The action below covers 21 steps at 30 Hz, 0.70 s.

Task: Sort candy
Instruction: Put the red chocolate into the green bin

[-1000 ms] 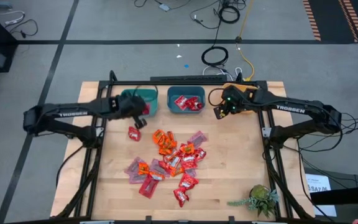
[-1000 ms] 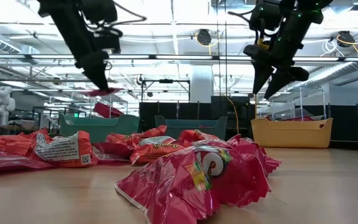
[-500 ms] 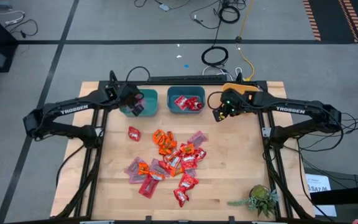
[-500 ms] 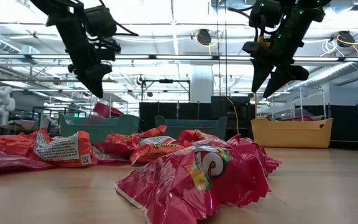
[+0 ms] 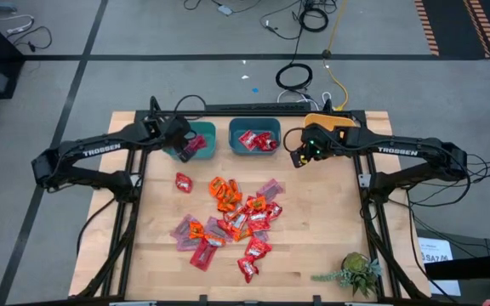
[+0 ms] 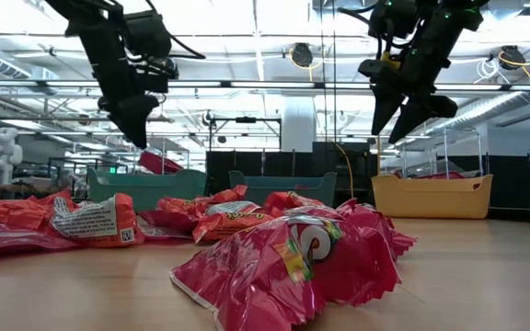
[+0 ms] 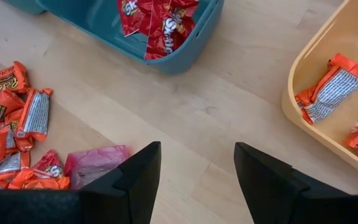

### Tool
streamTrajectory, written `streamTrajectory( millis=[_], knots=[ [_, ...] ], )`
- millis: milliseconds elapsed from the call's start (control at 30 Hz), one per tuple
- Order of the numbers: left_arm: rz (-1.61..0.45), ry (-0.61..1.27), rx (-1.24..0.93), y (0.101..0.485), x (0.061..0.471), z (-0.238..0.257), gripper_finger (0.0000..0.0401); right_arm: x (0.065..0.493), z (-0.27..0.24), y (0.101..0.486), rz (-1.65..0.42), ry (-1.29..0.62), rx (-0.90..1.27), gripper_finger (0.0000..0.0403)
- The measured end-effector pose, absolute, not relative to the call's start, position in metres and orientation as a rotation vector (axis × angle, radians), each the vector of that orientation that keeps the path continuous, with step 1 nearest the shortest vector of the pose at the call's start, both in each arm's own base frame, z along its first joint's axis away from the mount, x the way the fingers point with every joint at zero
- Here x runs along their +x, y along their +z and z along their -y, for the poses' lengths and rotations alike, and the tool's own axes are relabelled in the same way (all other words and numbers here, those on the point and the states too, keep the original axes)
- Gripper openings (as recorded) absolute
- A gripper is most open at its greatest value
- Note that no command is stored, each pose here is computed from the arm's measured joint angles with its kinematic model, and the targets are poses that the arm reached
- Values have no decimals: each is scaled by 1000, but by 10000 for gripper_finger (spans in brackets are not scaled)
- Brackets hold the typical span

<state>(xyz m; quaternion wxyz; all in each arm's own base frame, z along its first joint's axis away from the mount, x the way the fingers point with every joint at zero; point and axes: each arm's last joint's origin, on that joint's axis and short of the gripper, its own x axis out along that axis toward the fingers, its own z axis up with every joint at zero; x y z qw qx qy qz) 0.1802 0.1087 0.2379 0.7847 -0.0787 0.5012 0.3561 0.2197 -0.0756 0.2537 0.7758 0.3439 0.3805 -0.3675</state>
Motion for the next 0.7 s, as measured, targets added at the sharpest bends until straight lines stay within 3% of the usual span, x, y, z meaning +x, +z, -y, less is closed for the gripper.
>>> streamTrajectory(
  millis=[200,700],
  knots=[
    [-1052,610,-327,236,188,-92,119,220,76,254,-823,-798,748,196],
    [-1189,660,-630,229,189,-19,119,221,76,254,-799,-804,769,196]
  ],
)
